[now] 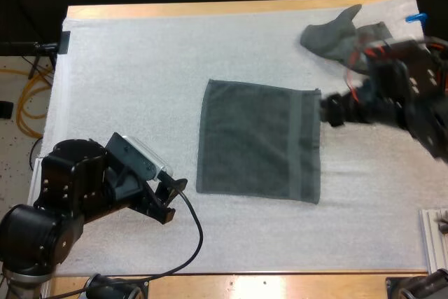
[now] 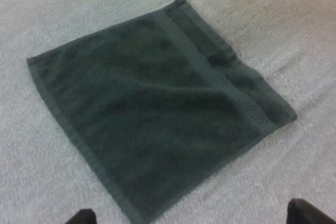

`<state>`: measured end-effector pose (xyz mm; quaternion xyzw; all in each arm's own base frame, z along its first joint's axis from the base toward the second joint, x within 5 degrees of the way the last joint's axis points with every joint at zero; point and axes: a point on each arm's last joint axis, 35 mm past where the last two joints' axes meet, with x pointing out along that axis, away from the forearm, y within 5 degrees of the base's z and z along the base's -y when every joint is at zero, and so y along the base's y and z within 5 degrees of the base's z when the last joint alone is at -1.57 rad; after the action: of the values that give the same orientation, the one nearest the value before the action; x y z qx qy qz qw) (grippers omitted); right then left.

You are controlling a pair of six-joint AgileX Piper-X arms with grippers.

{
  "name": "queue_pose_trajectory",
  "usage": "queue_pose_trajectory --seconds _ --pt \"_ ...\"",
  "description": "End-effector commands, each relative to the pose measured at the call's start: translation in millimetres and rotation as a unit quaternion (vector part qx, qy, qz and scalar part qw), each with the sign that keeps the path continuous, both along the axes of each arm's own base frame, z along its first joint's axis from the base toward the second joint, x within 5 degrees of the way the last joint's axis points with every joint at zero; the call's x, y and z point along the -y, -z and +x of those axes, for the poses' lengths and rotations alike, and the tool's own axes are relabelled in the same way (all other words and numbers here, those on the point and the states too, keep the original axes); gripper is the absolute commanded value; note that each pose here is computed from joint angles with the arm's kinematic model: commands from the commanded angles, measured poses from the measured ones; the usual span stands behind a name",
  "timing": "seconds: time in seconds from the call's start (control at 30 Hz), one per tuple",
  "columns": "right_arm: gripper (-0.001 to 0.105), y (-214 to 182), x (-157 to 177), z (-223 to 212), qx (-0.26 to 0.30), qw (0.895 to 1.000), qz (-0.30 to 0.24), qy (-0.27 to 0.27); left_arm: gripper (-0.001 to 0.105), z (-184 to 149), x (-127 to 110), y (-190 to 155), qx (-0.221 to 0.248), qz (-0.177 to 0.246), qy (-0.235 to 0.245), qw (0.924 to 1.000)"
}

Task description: Pick towel from pile fold and stack

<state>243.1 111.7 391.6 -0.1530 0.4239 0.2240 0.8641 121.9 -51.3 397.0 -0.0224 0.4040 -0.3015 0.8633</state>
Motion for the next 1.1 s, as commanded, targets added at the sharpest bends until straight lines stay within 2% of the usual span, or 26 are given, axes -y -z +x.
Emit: queue_pose_trajectory --seconds 0.0,0.23,0.4,0.5,0.67,0.83,0.87,0.93,1.07 --pt "0.077 2.5 9.1 -13.6 -0.003 1.0 0.008 0.015 0.069 -0.5 -0.6 0.5 -0.003 0.001 -0.007 1.0" --pt "0.077 53.8 36.3 -70.5 -0.057 0.995 0.03 0.081 0.069 0.2 -0.4 6.5 -0.014 0.004 -0.007 0.9999" --pt "0.077 98.8 43.9 -89.4 -0.106 0.985 0.046 0.126 0.069 0.4 -0.3 9.2 -0.018 0.006 -0.007 0.9998" --pt "0.077 128.1 42.6 -91.7 -0.136 0.98 0.07 0.131 0.069 0.5 0.0 11.0 -0.022 0.004 -0.004 0.9997" --pt "0.077 176.0 45.3 -89.8 -0.188 0.959 0.143 0.159 0.069 0.1 -0.1 11.3 -0.025 0.004 -0.004 0.9997" --pt "0.077 210.3 55.6 -76.9 -0.227 0.923 0.248 0.187 0.069 0.1 -0.1 11.3 -0.025 0.004 -0.004 0.9997" --pt "0.077 213.1 56.0 -74.9 -0.231 0.919 0.258 0.187 0.069 0.1 -0.1 11.3 -0.025 0.004 -0.004 0.9997" --pt "0.077 224.2 57.2 -69.4 -0.254 0.906 0.289 0.179 0.069 0.1 -0.1 11.3 -0.025 0.004 -0.004 0.9997" --pt "0.077 239.6 52.8 -59.3 -0.286 0.889 0.316 0.167 0.069 0.1 -0.1 11.3 -0.025 0.004 -0.004 0.9997"
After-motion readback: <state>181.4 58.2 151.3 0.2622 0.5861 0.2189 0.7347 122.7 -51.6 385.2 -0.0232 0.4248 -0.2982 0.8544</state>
